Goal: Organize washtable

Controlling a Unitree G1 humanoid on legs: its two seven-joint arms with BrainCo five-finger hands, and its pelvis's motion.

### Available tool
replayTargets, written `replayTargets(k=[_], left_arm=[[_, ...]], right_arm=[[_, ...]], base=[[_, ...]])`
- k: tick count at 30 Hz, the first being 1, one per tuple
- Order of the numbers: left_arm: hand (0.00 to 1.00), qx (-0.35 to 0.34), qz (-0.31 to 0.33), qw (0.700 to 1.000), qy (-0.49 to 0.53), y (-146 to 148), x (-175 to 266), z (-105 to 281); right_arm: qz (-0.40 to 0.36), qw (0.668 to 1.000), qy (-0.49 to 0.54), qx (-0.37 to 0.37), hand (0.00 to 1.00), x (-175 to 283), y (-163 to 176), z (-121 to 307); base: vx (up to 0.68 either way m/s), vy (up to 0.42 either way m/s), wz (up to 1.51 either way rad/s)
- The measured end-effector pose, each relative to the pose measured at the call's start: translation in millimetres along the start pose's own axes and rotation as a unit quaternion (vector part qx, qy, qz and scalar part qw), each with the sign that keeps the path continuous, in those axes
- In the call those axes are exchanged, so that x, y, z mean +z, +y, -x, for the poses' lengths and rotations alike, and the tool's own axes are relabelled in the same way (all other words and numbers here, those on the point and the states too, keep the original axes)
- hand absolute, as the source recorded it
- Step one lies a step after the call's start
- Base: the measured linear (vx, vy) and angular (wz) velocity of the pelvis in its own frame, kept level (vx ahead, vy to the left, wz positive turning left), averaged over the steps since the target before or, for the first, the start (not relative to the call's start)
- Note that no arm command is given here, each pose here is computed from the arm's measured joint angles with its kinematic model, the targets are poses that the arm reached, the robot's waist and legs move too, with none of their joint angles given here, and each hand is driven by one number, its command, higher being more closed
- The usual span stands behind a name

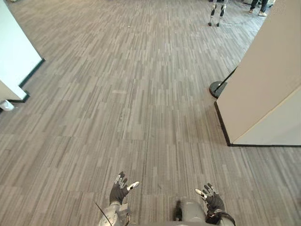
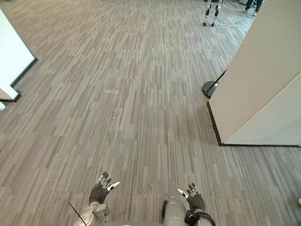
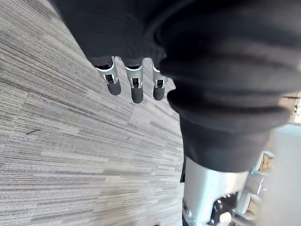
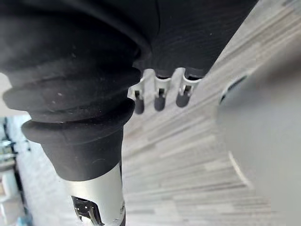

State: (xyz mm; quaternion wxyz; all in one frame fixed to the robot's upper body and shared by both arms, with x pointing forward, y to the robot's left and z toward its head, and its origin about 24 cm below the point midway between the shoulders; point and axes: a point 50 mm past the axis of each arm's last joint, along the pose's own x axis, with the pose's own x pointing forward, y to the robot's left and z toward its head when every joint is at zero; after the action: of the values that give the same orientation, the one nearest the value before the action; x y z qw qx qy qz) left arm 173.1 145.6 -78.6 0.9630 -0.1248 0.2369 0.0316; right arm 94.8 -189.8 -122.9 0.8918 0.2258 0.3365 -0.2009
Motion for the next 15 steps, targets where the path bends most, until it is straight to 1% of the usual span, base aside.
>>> replayTargets(k=[2, 3, 5, 6, 8, 10, 13, 15], left_arm=[[0.0, -0.008, 0.012, 1.0, 0.005, -11, -3, -4], [0.0, -0.008, 0.017, 1.0, 0.006, -14, -3, -6], [0.0, -0.02, 0.043, 0.999, 0.003, -30, -3, -7], [0.0, -0.018, 0.051, 0.999, 0.004, -31, -4, -7], [0.0, 0.013, 0.094, 0.995, 0.02, -24, -12, -2], [0.0, 0.029, 0.116, 0.993, 0.025, -18, -15, 1], [0.0, 0.054, 0.133, 0.99, 0.013, -7, -12, 4], [0.0, 0.079, 0.147, 0.986, 0.006, 3, -11, 10]], right_arm=[[0.006, 1.0, -0.002, -0.01, 0.0, 2, -9, 2], [0.005, 1.0, -0.007, -0.006, 0.0, 5, -6, 1], [0.01, 0.999, -0.049, 0.004, 0.0, 26, -4, -2], [0.011, 0.998, -0.057, 0.01, 0.0, 30, -1, -3], [-0.005, 0.997, -0.07, 0.026, 0.0, 37, 15, -8], [-0.024, 0.997, -0.075, 0.02, 0.0, 41, 18, -11], [-0.033, 0.995, -0.092, 0.033, 0.0, 52, 29, -18], [-0.028, 0.993, -0.107, 0.048, 0.0, 64, 39, -25]], base=[[0.54, -0.217, 0.95], [0.62, -0.241, 0.8], [0.66, -0.308, 0.48], [0.84, -0.359, 0.26], [0.79, -0.261, 0.14], [0.63, -0.125, -0.08], [0.73, -0.101, -0.31], [0.64, 0.041, -0.47]])
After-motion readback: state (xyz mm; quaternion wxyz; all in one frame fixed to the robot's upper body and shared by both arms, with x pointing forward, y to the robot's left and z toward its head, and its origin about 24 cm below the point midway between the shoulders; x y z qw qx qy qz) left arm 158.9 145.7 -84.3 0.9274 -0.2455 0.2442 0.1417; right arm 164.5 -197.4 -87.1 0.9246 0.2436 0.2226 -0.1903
